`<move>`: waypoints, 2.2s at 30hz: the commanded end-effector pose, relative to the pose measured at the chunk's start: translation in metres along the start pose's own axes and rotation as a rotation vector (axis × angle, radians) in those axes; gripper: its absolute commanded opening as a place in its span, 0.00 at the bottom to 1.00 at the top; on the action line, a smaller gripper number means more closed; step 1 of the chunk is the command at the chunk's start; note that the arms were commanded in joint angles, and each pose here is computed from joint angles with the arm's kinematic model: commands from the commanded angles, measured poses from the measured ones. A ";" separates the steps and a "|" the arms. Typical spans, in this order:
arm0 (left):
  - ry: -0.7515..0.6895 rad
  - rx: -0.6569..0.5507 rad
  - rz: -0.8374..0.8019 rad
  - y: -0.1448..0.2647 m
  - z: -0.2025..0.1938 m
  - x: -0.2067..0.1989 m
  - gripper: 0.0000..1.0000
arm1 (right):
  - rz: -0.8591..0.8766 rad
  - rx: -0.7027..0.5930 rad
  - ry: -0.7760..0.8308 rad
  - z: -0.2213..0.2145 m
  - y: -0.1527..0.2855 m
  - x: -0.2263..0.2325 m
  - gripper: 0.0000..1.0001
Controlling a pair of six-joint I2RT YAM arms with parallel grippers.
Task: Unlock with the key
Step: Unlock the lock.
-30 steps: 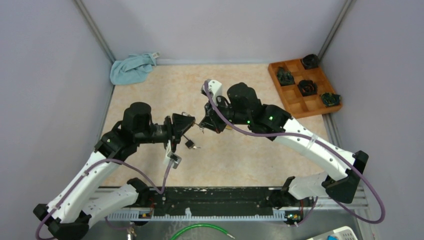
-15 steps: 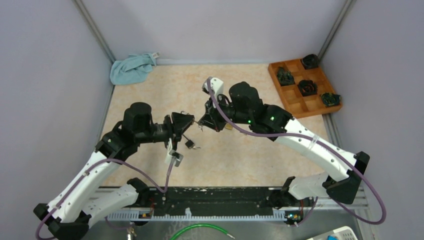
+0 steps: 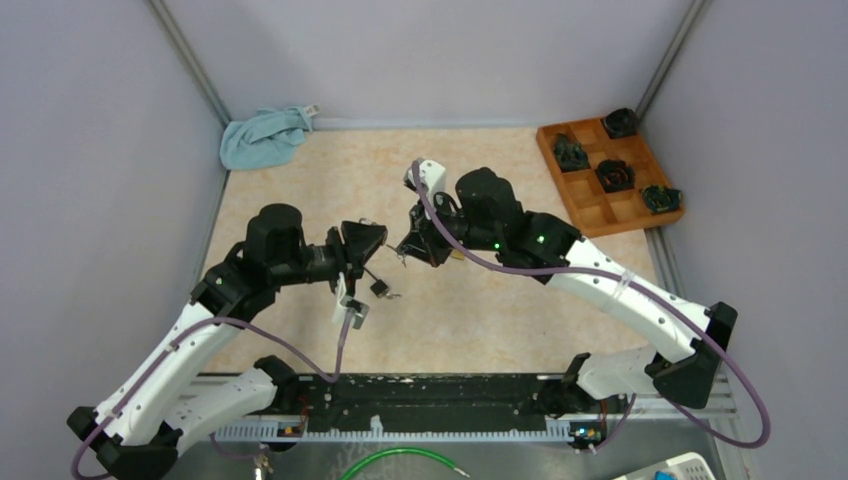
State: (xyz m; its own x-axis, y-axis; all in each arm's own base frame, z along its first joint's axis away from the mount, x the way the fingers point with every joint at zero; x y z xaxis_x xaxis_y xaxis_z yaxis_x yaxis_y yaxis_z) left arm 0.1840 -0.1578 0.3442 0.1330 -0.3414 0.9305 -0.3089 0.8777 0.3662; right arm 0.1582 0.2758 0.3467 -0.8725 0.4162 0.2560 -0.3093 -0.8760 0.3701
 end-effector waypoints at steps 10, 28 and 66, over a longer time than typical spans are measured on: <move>-0.032 -0.032 0.040 0.000 0.004 0.010 0.00 | 0.012 -0.064 0.054 0.016 0.013 0.006 0.00; -0.032 -0.048 0.035 0.000 0.005 0.009 0.00 | -0.006 -0.101 0.064 0.025 0.012 0.005 0.00; -0.026 -0.019 0.047 0.000 0.002 0.010 0.00 | -0.022 -0.127 0.035 0.027 -0.001 0.001 0.00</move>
State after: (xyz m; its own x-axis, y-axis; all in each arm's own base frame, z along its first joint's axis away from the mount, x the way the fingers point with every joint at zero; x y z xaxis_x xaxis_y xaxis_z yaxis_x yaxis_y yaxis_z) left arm 0.1833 -0.1599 0.3436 0.1306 -0.3407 0.9311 -0.2903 0.8848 0.3645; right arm 0.1653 0.2773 0.3475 -0.8657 0.4486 0.2219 -0.3577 -0.8646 0.3528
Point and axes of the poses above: each gripper's point midway between its finger pads, its own y axis back along the fingers, its own x axis along the line the jaws close on, z = x × y, the point moved 8 cm from there along y, back along the fingers, and after that the axes turned 1 degree about -y, right-handed, at the moved point
